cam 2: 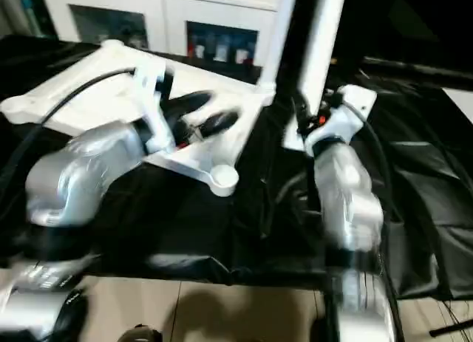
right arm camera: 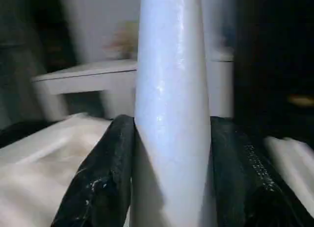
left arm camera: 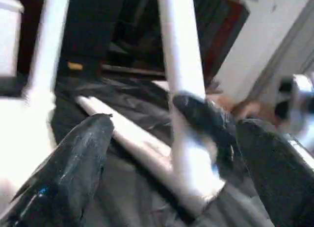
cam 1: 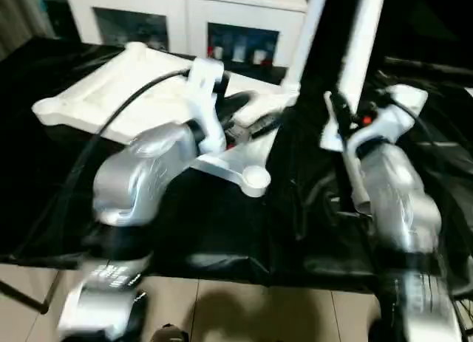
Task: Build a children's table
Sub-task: Pick table leg
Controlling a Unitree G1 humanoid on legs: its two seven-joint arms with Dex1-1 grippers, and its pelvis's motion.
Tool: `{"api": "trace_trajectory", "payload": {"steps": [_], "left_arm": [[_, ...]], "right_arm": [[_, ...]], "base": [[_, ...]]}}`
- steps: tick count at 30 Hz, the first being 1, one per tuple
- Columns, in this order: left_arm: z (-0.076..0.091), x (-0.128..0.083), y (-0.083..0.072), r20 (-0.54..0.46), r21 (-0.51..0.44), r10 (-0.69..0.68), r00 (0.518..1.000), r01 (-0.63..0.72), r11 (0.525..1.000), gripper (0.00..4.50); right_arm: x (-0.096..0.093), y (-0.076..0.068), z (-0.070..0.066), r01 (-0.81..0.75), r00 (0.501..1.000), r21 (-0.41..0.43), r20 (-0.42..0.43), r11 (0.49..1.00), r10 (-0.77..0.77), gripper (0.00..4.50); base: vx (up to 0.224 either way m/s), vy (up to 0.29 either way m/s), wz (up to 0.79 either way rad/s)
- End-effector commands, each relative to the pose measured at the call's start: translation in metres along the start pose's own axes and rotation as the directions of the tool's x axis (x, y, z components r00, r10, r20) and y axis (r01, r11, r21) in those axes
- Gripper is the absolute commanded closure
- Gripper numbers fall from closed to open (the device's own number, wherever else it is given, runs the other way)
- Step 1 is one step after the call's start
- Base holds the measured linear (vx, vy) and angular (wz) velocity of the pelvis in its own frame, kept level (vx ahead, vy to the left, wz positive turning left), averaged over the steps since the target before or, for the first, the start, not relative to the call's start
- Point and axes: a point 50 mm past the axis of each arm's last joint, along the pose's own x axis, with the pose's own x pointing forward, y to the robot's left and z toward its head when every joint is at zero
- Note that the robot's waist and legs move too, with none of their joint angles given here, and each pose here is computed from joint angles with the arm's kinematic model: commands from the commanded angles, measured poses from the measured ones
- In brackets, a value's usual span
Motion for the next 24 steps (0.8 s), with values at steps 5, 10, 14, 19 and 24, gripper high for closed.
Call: {"api": "trace_trajectory", "payload": {"steps": [5, 10, 14, 19, 24], "left_arm": [[0.020, 0.016, -0.009, 0.097, -0.117, -0.052, 0.994, 0.064, 0.991, 0.00], [0.024, 0.021, -0.003, 0.094, -0.147, 0.012, 0.995, 0.002, 0.989, 0.00], [0.023, 0.021, 0.005, 0.101, -0.185, 0.094, 0.990, -0.075, 0.980, 0.29], [0.023, 0.019, 0.013, 0.111, -0.203, 0.160, 0.981, -0.135, 0.970, 0.72], [0.025, 0.016, 0.016, 0.126, -0.243, 0.166, 0.978, -0.132, 0.961, 0.89]], "right_arm": [[-0.009, 0.025, -0.003, -0.194, 0.981, -0.151, -0.049, 0.969, 0.188, 2.65], [-0.015, 0.046, -0.007, -0.305, 0.952, -0.275, -0.114, 0.912, 0.284, 2.66], [-0.014, 0.051, -0.011, -0.323, 0.946, -0.315, -0.143, 0.893, 0.292, 2.66], [-0.013, 0.055, -0.014, -0.333, 0.942, -0.337, -0.156, 0.880, 0.297, 2.66], [-0.010, 0.056, -0.014, -0.321, 0.946, -0.344, -0.157, 0.882, 0.283, 2.66]], "base": [[0.000, 0.000, 0.00], [0.000, 0.000, 0.00], [0.000, 0.000, 0.00], [0.000, 0.000, 0.00], [0.000, 0.000, 0.00]]}}
